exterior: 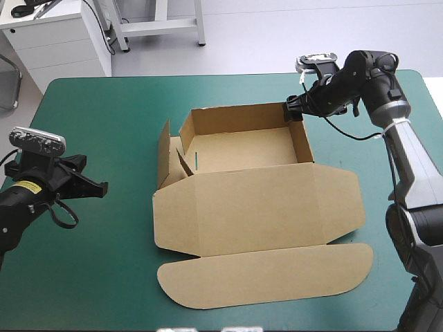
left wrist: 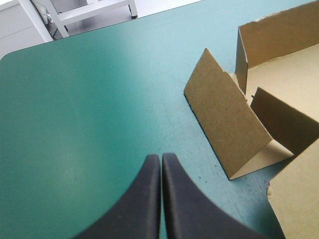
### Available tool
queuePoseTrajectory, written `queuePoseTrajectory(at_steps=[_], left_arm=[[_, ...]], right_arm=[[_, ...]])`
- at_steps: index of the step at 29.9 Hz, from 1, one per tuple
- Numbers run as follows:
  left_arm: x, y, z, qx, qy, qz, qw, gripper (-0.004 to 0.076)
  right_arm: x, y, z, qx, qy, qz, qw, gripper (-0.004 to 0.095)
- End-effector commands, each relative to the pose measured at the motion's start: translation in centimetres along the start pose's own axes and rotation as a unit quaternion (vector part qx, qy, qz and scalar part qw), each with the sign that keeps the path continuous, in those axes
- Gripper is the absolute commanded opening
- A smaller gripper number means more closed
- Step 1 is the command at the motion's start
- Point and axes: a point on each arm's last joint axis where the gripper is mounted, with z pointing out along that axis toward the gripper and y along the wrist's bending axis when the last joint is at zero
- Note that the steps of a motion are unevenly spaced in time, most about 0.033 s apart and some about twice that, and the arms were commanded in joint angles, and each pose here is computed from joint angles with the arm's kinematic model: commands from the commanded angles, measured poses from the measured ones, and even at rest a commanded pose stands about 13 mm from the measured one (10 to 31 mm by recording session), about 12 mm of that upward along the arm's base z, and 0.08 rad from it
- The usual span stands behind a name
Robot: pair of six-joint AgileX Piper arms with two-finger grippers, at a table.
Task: Fold the box
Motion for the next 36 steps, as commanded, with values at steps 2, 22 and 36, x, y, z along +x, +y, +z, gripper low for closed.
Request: queuePoseTrajectory(at_steps=[2,22,36], left_arm=[[-1.3,0.1,-0.9,-0.011,-0.052,-0.005,0.999,-0.0008],[-1.3,0.2,-0.5,-0.010,-0.048,-0.002,0.999,-0.0008],[-1.3,0.2,-0.5,-0.007,-0.049,-0.005,0.999,-0.0008]], right_arm=[[-0.1,0.7,-3.0,0.001,-0.029,-0.007,1.000,0.0793],[0.7,-2.2,7.3,0.017,0.071,0.035,0.997,0.0613],[-0.1,-1.5,6.2,-0.013,0.054,0.008,0.998,-0.0020]])
